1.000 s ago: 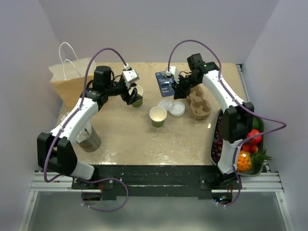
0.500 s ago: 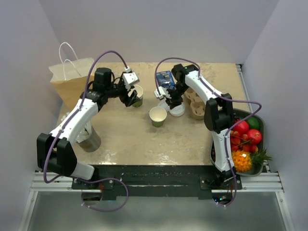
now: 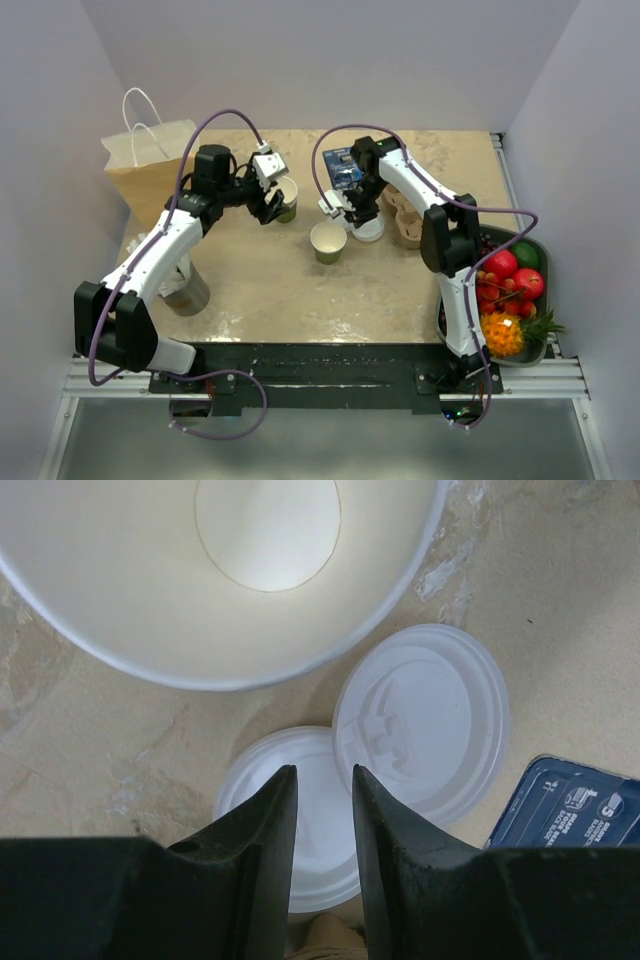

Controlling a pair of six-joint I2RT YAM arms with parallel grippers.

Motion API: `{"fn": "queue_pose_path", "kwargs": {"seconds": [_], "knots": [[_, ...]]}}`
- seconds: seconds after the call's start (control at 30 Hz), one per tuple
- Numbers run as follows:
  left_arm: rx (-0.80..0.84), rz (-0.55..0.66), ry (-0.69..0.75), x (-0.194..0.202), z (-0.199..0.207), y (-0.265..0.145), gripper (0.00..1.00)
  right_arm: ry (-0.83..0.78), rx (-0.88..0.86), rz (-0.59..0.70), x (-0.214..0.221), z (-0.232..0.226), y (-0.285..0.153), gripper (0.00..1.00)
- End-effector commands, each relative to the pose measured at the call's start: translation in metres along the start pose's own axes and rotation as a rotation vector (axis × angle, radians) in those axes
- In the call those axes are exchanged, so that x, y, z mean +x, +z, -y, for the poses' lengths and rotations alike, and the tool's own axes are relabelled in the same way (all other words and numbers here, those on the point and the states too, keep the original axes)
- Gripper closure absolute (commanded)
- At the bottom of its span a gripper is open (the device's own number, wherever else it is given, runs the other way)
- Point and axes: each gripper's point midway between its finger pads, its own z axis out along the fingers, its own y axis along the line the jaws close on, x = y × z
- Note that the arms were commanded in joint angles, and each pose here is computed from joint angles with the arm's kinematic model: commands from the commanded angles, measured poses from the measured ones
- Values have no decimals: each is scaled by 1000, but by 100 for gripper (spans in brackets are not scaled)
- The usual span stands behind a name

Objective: Pack the takeout coffee

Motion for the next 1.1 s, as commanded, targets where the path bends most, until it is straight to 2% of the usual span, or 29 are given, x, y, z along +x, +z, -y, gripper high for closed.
{"fn": "queue_pose_path", "kwargs": {"seconds": [0.0,0.23,0.57,0.67,0.83,0.93,1.07], "knots": [[-18,58,23,-18,-4,-2,24,3,-62,-20,3,-12,3,67],[-25,53,10,-16,-7,1,23,-6,-48,-39,7,-9,9,68],[-30,57,5,-17,-8,1,23,-9,-2,-58,7,-1,15,76],[-33,60,5,-18,-8,1,23,-12,34,-61,6,3,14,80],[-37,65,2,-19,-8,0,23,-12,84,-44,-1,10,7,95],[-35,70,5,-20,-7,0,23,14,131,-25,-10,16,-4,100],[-37,78,2,-22,-8,0,23,58,175,5,-21,17,-18,100]]}}
